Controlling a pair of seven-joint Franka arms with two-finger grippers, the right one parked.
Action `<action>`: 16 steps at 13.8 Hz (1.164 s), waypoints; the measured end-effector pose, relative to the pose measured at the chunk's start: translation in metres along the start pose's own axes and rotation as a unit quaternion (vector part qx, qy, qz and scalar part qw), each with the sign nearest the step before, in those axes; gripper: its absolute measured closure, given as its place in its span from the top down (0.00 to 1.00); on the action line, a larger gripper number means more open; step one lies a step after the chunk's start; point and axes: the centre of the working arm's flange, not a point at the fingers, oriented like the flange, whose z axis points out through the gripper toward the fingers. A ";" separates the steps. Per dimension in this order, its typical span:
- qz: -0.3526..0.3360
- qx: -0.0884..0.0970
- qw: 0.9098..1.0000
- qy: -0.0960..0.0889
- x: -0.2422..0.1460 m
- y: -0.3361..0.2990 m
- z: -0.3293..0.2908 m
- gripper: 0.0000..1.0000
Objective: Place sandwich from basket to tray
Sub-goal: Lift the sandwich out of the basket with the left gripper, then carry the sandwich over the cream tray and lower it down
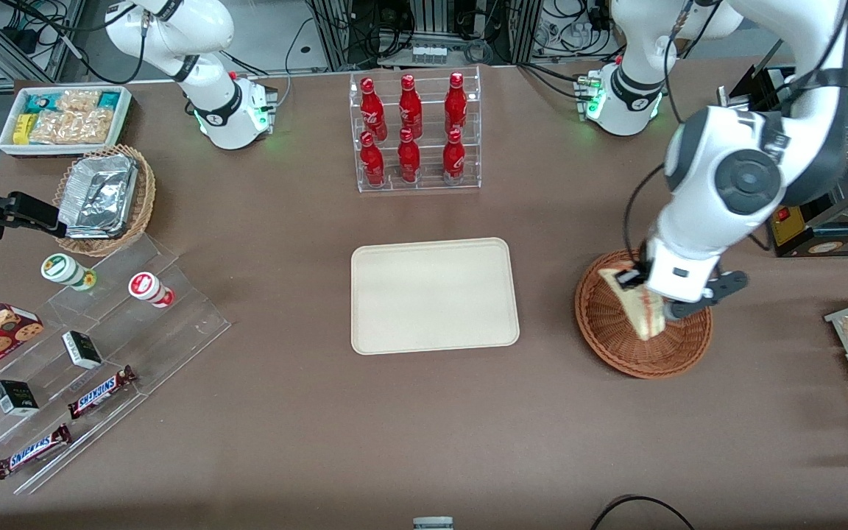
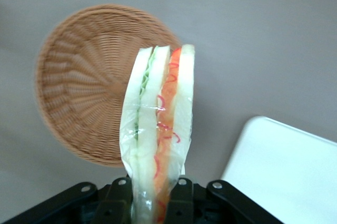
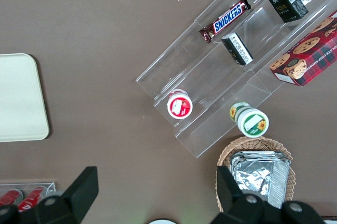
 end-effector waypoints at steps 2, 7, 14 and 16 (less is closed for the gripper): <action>0.036 -0.001 0.999 0.001 -0.025 0.051 0.006 0.19; 0.109 0.011 0.994 -0.008 -0.075 0.150 0.052 0.19; 0.157 -0.007 0.988 0.005 -0.130 0.244 0.131 0.19; 0.147 -0.018 0.989 0.012 -0.151 0.262 0.152 0.19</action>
